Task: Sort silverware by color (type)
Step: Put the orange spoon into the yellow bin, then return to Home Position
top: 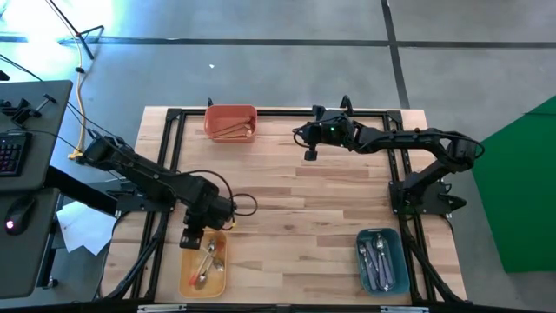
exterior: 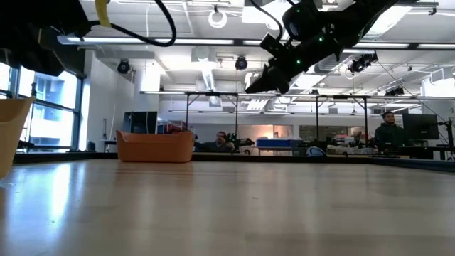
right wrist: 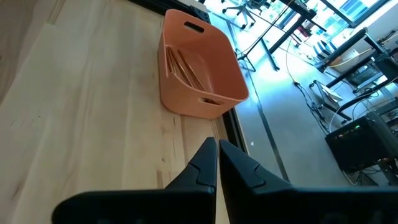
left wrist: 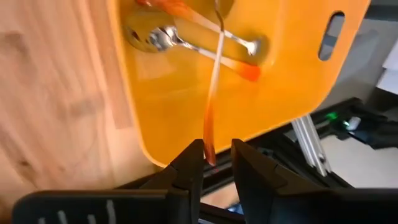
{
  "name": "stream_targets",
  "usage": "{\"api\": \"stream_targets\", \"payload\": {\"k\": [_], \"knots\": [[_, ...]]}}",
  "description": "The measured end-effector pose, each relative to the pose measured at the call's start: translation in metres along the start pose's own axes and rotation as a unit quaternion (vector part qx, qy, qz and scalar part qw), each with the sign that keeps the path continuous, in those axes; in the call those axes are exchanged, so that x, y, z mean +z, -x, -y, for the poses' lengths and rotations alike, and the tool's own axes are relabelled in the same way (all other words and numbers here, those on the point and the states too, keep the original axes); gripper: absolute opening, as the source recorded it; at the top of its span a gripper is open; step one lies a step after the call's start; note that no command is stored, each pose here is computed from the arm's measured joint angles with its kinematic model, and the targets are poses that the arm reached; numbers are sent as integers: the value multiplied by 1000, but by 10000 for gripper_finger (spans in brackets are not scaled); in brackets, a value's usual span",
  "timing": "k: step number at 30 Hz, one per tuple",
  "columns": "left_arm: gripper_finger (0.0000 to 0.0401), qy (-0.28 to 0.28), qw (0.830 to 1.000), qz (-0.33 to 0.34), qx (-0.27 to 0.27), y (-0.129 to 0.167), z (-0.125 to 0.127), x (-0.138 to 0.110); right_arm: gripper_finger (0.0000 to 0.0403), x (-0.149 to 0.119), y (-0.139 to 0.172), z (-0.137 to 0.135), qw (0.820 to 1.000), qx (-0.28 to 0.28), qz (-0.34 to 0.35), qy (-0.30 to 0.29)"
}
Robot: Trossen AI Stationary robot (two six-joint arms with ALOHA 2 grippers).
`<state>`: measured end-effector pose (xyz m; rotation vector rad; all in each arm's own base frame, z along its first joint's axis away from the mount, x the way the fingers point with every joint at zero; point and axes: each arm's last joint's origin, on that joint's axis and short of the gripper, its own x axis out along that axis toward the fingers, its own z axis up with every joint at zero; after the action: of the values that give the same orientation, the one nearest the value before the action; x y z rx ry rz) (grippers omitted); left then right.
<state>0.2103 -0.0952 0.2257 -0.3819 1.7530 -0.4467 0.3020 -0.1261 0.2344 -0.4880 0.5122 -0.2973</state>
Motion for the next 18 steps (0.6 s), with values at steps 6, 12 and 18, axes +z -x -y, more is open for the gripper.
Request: {"api": "stream_targets", "payload": {"k": [6, 12, 18], "knots": [[65, 4, 1000, -2, 8, -3, -4, -1, 0, -1, 0, -1, 1000, 3, -5, 0], [82, 25, 999, -21, 16, -12, -9, 4, 0, -1, 0, -1, 1000, 3, -5, 0], [123, 44, 998, -29, 19, -14, -9, 4, 0, -1, 0, -1, 1000, 3, -5, 0]]}}
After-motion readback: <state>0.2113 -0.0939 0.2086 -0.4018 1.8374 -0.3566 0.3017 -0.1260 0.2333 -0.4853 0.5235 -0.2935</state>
